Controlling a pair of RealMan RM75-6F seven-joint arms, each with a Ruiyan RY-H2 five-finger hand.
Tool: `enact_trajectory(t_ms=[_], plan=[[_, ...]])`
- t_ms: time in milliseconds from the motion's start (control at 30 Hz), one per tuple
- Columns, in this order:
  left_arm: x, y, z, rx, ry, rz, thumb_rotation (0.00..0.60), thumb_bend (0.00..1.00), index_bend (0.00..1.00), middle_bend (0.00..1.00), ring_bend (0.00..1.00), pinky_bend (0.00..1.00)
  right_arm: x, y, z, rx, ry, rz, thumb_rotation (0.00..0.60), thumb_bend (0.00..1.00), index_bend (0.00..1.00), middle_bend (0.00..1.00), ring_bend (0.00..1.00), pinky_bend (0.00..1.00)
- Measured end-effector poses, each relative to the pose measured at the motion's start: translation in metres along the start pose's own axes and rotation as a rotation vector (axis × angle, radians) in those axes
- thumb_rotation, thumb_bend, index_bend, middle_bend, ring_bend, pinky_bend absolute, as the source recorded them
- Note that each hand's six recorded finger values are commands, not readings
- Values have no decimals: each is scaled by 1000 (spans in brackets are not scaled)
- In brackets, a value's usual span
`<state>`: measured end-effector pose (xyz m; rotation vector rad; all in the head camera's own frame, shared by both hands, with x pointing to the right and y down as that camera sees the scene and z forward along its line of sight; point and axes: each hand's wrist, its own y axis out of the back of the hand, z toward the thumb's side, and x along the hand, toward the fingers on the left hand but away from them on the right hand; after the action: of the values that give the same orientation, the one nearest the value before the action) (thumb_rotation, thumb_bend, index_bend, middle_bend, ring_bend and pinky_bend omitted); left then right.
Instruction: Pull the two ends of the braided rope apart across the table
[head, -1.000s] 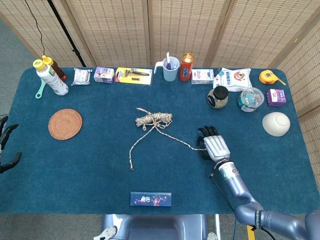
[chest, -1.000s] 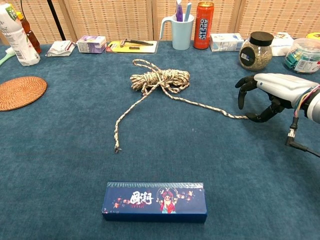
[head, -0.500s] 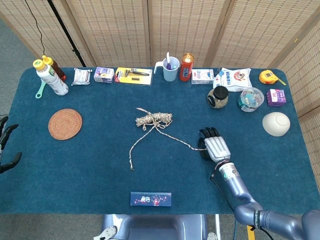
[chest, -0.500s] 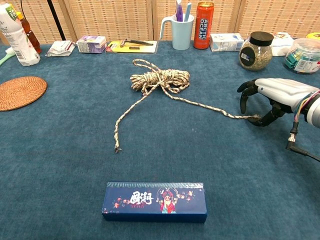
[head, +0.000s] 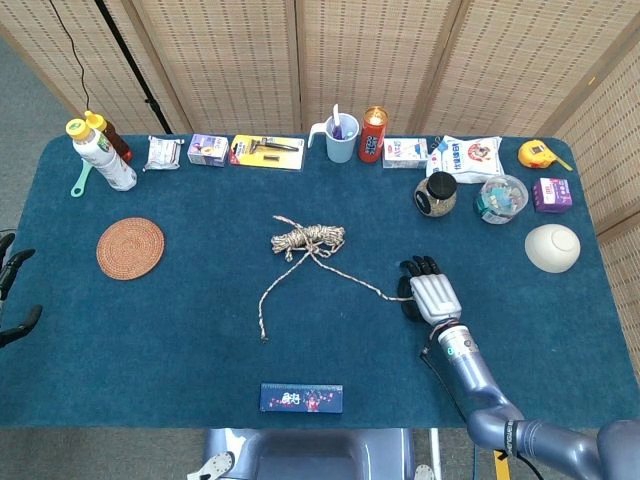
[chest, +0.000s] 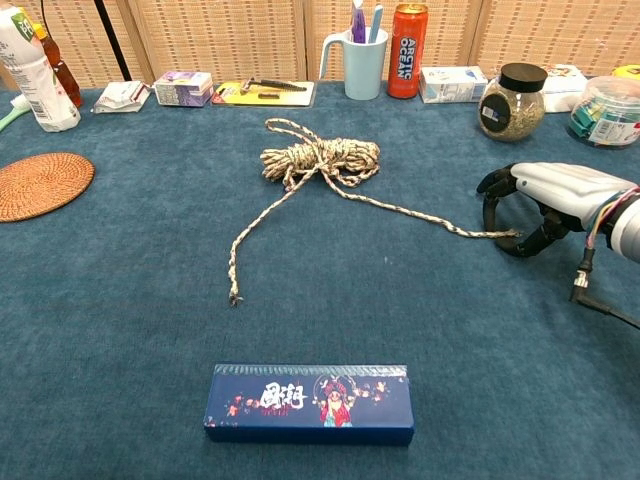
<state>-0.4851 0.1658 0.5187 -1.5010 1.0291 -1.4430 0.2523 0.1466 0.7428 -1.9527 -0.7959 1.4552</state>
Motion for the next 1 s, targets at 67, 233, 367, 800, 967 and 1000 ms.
enact_trajectory(t_ms=[67,233,367,800,967,1000], plan=[[0,0,0,0,1,0,600,297,156,16,32,0,-1,0,-1,-5,-4,0,600,422,493,163,0,0],[0,0,-1,0,2,1,600,297,156,16,32,0,-1,1,-2,-11,-5,-6,600,421,499,169,0,0],[0,-1,-1,-1,2,-1,600,297,156,16,31,0,-1,1,-2,-8,-5,-6,600,421,500,170,0,0],[0,-3,-1,-2,3,-4,600,297,155,16,31,0,-4,1,-2,-4,-9,4,600,421,519,185,0,0],[0,-4,-2,-1,4,-7,600,297,155,16,31,0,-6,1,-3,-3,-12,8,600,426,526,187,0,0],[0,-4,-2,-2,4,-7,600,297,156,16,31,0,-6,1,-3,-3,-13,9,600,429,527,188,0,0]])
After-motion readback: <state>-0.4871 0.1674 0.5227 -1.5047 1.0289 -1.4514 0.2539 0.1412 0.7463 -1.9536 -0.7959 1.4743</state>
